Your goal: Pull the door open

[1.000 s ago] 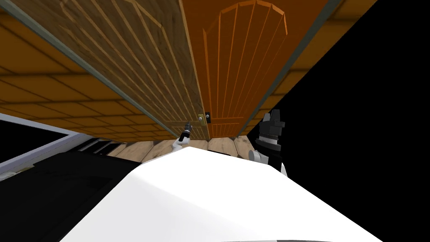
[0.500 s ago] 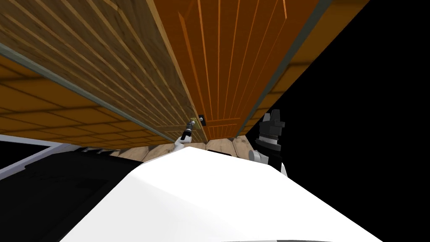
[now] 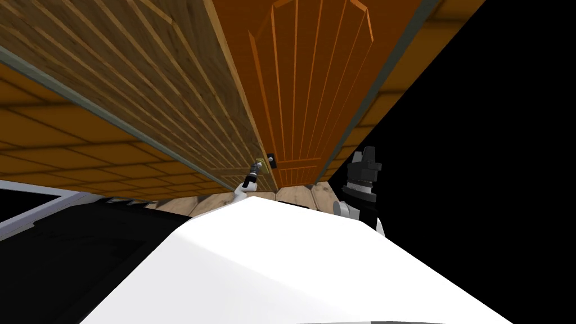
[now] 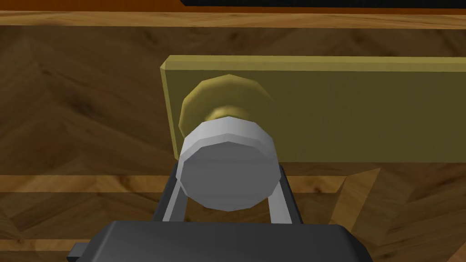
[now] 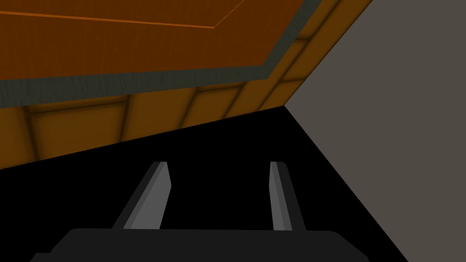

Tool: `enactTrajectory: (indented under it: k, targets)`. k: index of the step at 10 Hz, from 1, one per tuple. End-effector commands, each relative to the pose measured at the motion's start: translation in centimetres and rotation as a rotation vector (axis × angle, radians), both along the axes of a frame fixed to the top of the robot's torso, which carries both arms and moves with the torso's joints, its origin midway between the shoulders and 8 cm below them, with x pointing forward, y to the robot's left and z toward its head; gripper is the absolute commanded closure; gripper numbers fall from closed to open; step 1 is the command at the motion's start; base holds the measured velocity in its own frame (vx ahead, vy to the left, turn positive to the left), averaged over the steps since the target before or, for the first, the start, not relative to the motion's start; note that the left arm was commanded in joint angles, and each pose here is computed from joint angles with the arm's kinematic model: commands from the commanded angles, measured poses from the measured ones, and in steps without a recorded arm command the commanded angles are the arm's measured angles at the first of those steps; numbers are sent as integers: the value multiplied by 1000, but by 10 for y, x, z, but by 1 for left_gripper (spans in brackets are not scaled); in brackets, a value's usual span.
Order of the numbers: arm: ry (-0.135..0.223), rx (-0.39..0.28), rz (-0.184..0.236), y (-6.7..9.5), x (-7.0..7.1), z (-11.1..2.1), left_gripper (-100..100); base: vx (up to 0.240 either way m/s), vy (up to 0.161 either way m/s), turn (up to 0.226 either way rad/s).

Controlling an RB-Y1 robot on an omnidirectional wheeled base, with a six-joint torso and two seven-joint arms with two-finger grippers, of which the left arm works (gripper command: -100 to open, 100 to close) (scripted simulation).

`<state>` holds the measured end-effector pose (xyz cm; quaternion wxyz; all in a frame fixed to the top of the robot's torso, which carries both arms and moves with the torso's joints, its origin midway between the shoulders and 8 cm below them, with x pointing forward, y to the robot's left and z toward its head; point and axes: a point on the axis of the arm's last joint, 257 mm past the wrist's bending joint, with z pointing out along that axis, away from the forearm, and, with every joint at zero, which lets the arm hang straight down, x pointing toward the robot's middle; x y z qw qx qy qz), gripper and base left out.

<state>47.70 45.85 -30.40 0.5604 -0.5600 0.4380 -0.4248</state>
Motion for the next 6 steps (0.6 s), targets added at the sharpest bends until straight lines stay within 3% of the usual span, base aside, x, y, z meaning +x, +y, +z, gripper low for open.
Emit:
enactTrajectory:
  k: [1,2,3,6]
  targets:
    - [12,3,7,6,-6,-4,100,-99,62,49]
    - [16,4,4,7,-8,-5,100,-184,101,56]
    - [4,3,-7,1,-3,0,-100,-209,35,13]
    - [-5,-5,-37,-13,1,4,-100,-216,-92,-27]
